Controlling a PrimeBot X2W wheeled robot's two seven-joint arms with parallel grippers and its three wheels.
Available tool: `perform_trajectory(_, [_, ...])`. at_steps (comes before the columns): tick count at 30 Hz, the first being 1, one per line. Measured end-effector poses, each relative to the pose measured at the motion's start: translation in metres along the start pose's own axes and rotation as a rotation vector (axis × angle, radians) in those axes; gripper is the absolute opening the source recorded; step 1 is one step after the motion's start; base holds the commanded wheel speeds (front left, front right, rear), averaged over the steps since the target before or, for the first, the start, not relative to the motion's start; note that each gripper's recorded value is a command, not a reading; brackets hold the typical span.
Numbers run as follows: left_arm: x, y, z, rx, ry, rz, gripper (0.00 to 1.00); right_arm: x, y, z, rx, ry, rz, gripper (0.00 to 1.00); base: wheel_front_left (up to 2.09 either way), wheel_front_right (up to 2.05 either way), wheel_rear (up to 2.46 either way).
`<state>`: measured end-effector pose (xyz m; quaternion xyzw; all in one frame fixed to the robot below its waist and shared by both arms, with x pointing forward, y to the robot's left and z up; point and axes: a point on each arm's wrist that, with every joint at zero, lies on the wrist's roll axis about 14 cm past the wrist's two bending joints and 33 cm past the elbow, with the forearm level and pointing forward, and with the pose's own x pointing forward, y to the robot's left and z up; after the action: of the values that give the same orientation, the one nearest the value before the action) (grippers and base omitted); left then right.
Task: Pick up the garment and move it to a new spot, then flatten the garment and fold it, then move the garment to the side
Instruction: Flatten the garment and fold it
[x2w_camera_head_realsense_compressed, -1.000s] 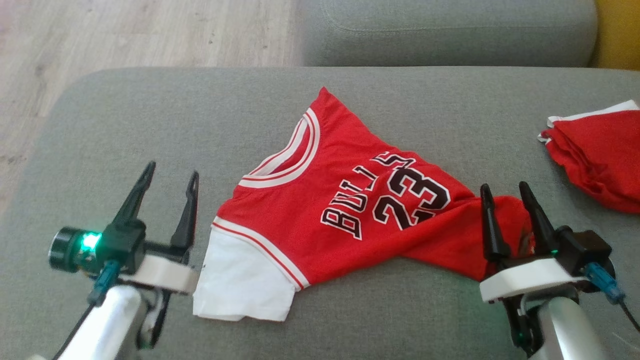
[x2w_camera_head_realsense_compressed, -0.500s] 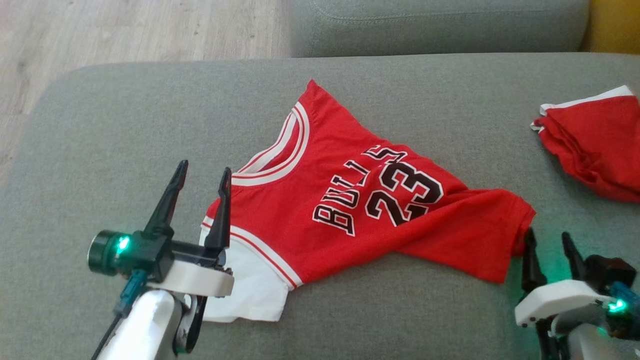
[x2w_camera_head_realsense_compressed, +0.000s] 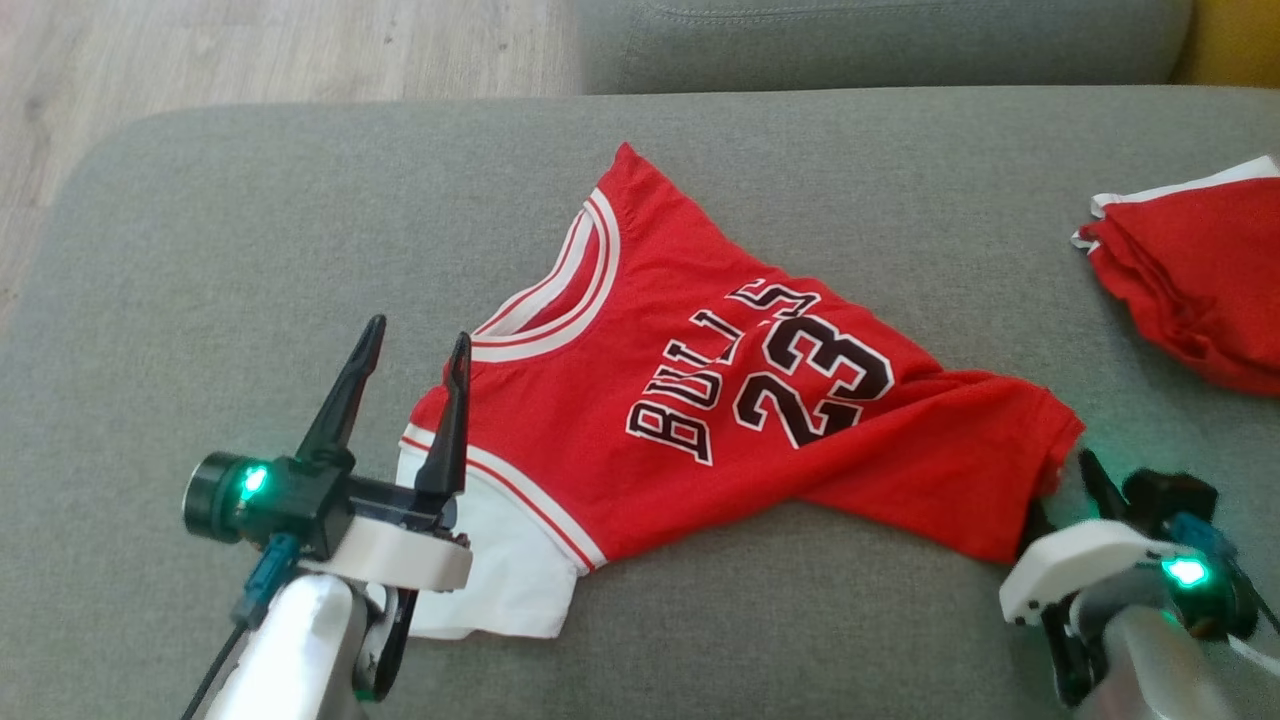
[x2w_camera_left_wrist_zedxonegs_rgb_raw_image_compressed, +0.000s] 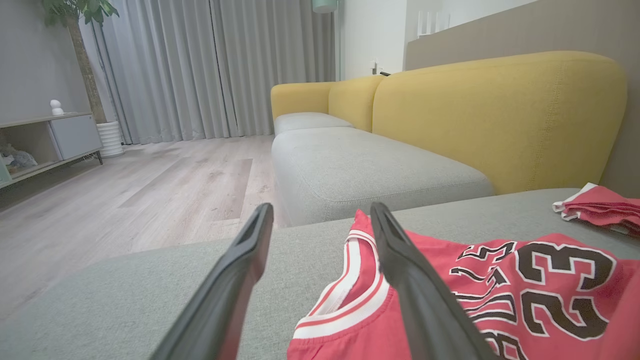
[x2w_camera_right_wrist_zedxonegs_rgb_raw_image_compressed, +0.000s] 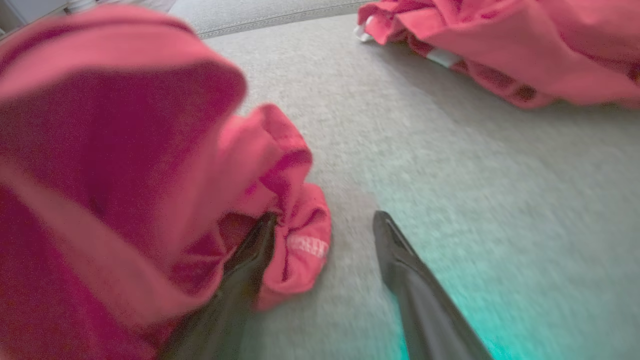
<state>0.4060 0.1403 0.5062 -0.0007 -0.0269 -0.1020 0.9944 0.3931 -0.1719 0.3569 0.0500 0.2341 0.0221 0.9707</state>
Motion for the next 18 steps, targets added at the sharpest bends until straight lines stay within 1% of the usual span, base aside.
perform_trajectory(1, [0.0,0.0,-0.001,-0.001,0.003,-0.003,1.0,0.003,0.002,0.002,-0.011,-0.002,0.006,0.0,0.0,0.0,0.0])
perform_trajectory(7, [-0.001,-0.001,-0.003,-0.007,0.008,-0.004,1.0,0.009,0.003,0.012,-0.078,-0.018,0.01,0.0,0.0,0.0,0.0])
perform_trajectory(11, [-0.002,0.001,0.0,-0.007,-0.001,0.003,1.0,0.011,-0.007,0.035,-0.15,-0.067,-0.023,0.0,0.0,0.0,0.0])
perform_trajectory(13, [-0.002,-0.002,0.002,-0.015,-0.006,0.001,1.0,0.016,-0.007,0.058,-0.184,-0.11,-0.031,0.0,0.0,0.0,0.0])
perform_trajectory(16, [-0.004,-0.004,0.003,-0.028,-0.011,0.002,1.0,0.026,-0.001,0.105,-0.244,-0.198,-0.035,0.0,0.0,0.0,0.0])
perform_trajectory(17, [-0.004,-0.005,0.003,-0.033,-0.012,0.004,1.0,0.031,0.007,0.132,-0.295,-0.246,-0.031,0.0,0.0,0.0,0.0])
perform_trajectory(18, [-0.005,-0.005,0.002,-0.034,-0.01,0.006,1.0,0.034,0.013,0.144,-0.327,-0.266,-0.024,0.0,0.0,0.0,0.0])
